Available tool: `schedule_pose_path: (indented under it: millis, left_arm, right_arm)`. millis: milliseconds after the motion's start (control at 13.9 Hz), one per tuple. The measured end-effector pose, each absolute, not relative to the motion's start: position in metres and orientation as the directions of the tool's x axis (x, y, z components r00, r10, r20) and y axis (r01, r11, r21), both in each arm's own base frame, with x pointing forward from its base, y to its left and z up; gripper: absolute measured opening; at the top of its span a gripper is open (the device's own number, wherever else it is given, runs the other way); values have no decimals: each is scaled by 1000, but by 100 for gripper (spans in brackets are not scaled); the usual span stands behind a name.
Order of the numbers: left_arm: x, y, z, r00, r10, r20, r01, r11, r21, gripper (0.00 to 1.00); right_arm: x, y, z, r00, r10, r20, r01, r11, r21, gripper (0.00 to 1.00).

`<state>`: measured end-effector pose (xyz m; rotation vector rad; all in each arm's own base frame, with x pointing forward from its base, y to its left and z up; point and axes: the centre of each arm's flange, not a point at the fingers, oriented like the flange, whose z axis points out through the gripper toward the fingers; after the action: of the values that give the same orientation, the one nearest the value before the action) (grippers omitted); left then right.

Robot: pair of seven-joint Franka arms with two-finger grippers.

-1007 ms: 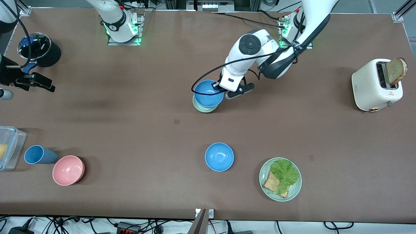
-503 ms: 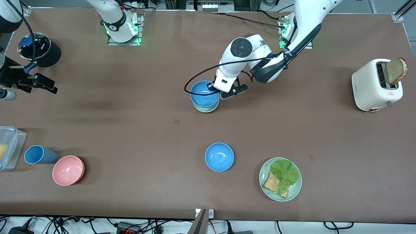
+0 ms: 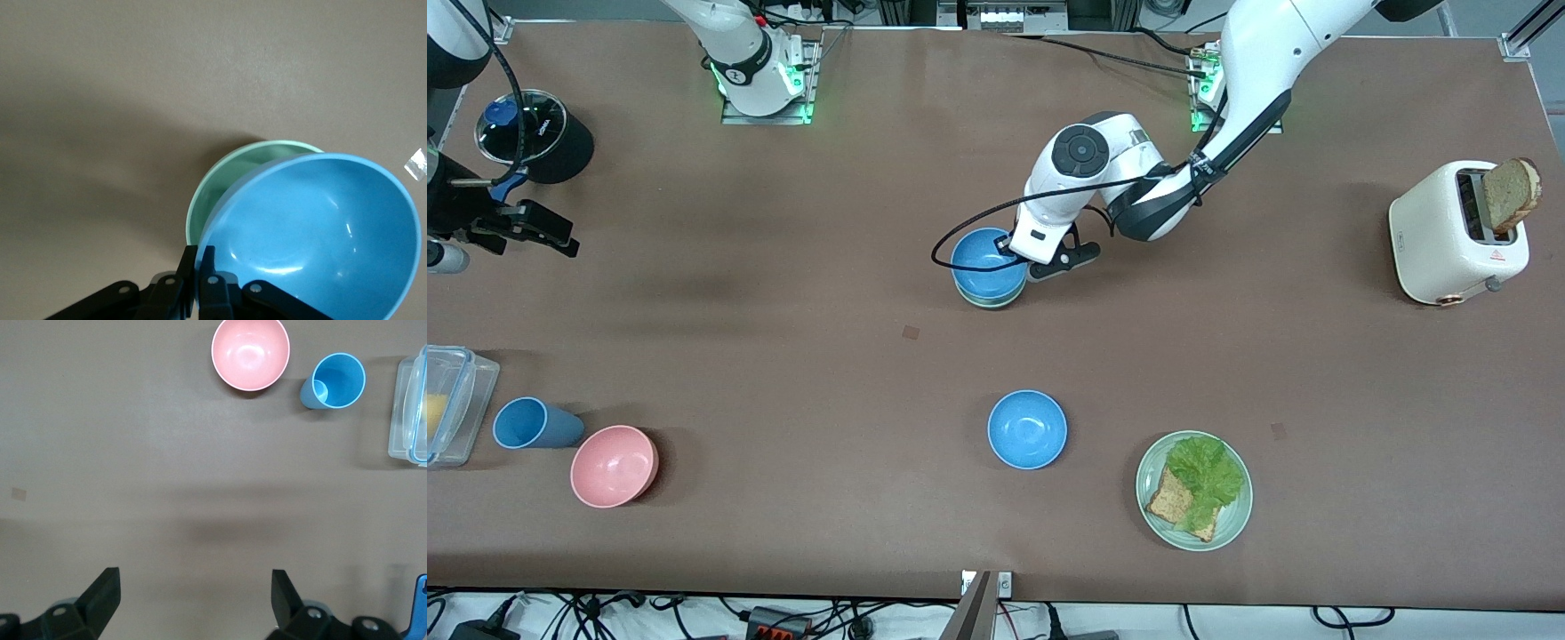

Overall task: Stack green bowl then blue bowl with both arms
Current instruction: 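Open the left gripper and draw it back from the stacked bowls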

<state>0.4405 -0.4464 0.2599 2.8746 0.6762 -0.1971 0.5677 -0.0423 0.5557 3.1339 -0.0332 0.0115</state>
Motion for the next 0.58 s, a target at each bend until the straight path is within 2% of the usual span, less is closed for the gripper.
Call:
schedule_pose_path:
  millis: [144,431,503,575]
  left_arm:
    - [446,-445,262,867,467,-172,491,-859,145,9]
    - [468,-433,272,836,522,-170,546,-822,161,38]
    - [473,-429,276,831,529,-172,554,-815,169,38]
    - [477,-426,283,826,535,-177,562,-807,182,44]
  right_arm:
    - [568,-42,556,1000,-21,7,-21,-1000,7,100]
    - [568,-41,556,1000,-18,6,-18,-1000,7,100]
    - [568,-40,556,1000,-18,6,-18,-1000,7,100]
    - [568,-40,556,1000,-17,6,-17,-1000,7,100]
